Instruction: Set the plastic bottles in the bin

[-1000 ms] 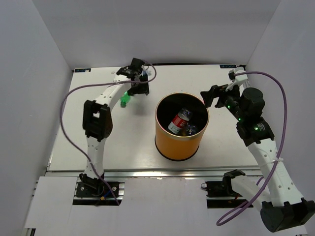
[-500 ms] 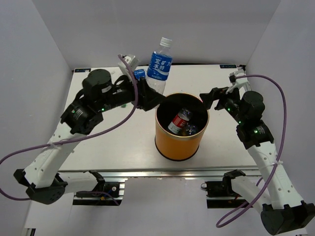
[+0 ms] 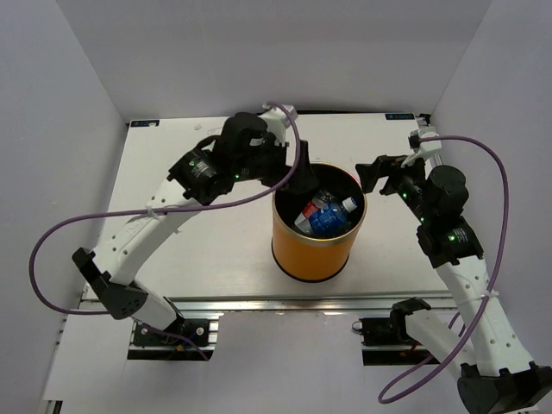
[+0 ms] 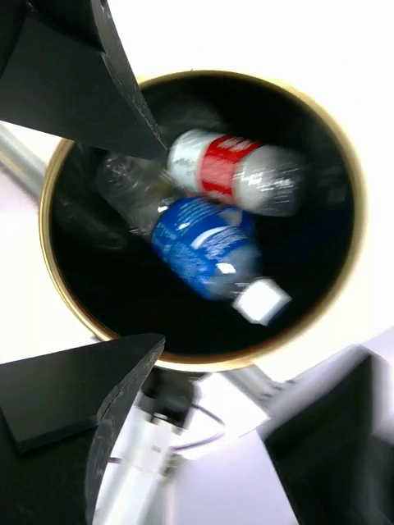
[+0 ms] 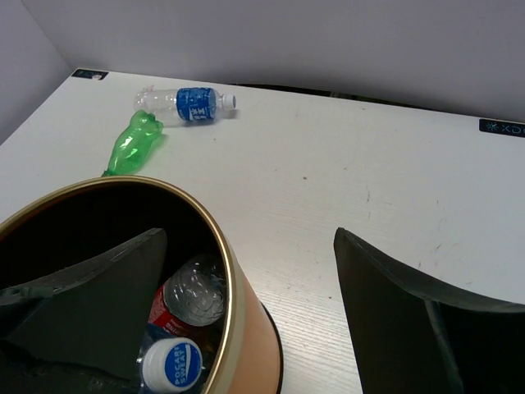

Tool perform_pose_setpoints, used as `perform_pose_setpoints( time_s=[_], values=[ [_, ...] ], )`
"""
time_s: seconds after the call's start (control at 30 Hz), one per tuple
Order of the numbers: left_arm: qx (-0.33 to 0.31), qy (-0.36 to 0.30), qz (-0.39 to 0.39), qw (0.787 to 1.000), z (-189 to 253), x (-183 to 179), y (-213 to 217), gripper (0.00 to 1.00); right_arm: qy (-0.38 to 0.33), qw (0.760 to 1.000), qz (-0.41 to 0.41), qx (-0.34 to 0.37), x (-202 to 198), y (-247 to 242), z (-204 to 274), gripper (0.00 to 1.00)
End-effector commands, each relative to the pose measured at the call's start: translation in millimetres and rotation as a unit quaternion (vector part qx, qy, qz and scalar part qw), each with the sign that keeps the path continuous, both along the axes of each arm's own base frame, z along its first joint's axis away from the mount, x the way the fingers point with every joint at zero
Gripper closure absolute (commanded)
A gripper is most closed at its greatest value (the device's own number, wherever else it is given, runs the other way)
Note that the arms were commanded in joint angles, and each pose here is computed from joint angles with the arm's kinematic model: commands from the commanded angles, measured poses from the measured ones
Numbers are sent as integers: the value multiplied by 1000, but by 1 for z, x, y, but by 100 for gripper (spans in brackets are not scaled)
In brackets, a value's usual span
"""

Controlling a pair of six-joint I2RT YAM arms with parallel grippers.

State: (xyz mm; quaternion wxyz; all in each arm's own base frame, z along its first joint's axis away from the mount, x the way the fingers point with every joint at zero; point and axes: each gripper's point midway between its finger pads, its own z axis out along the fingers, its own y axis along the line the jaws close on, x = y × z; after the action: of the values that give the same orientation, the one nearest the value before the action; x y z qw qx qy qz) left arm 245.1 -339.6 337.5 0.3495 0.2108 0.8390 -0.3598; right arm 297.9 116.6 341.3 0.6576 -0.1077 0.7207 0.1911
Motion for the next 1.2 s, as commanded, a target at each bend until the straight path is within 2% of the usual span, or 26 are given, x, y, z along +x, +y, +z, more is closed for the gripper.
perform_pose_setpoints(
  time_s=[0.0, 0.07, 0.1, 0.13, 0.17, 0.23, 0.27, 0.33, 0.43, 0.47, 0.5, 0.53, 0.57, 0.63, 0.67, 0.77, 0.8, 0.97, 1.03, 1.07, 1.17],
  values=[
    [-8, -90, 96, 991, 62, 23, 33, 2, -8, 1000, -18, 2, 0, -7, 4, 11],
    [23, -99, 162, 982, 58, 42, 52, 2, -7, 1000, -17, 3, 1, -6, 4, 11],
    [37, -104, 229, 967, 55, 61, 74, 2, -6, 1000, -17, 2, 2, -6, 4, 11],
    [43, -97, 248, 963, 49, 72, 85, 2, -6, 1000, -16, 2, 3, -6, 3, 11],
    [40, -86, 287, 953, 44, 98, 115, 2, -2, 1000, -14, 2, 4, -4, 2, 11],
    [18, -42, 286, 957, 18, 122, 128, 2, 4, 1000, -10, 0, 5, -3, -2, 11],
    [20, -30, 321, 946, 6, 144, 159, 2, 4, 1000, -9, -2, 5, -2, -2, 11],
    [35, -6, 351, 936, -25, 180, 192, 2, 0, 1000, -7, 0, 4, -2, 0, 11],
    [28, 3, 339, 940, -50, 221, 216, 2, -1, 1000, 0, 1, 4, 1, 0, 11],
    [41, 30, 339, 940, -83, 240, 221, 2, -2, 1000, 0, 0, 5, 0, 1, 11],
    [49, 38, 346, 936, -95, 252, 229, 2, -2, 1000, 0, 0, 6, 0, 2, 11],
    [45, 37, 349, 935, -94, 267, 239, 2, -1, 1000, 1, 0, 6, 1, 2, 11],
    [56, 66, 341, 936, -128, 282, 241, 2, 0, 1000, 0, -1, 6, 1, 2, 11],
    [66, 46, 316, 945, -135, 302, 242, 2, 0, 1000, -1, -2, 8, 1, 3, 11],
    [77, 59, 307, 947, -160, 310, 241, 2, 0, 1000, -3, -4, 9, 0, 3, 10],
    [103, 49, 290, 950, -182, 325, 244, 2, 2, 1000, -15, -12, 13, -4, 4, 11],
    [114, 68, 285, 949, -207, 328, 244, 2, 6, 1000, -15, -16, 13, -4, 3, 11],
    [111, 116, 264, 951, -258, 330, 235, 2, -20, 999, -11, -28, 8, -6, 18, 11],
    [93, 136, 254, 953, -268, 329, 227, 11, -30, 999, -19, -34, 8, -10, 20, 11],
    [78, 137, 251, 955, -261, 332, 222, 29, -30, 999, -23, -37, 8, -11, 19, 11],
    [63, 134, 254, 956, -243, 334, 218, 64, -29, 998, -28, -41, 8, -13, 18, 10]
  ],
)
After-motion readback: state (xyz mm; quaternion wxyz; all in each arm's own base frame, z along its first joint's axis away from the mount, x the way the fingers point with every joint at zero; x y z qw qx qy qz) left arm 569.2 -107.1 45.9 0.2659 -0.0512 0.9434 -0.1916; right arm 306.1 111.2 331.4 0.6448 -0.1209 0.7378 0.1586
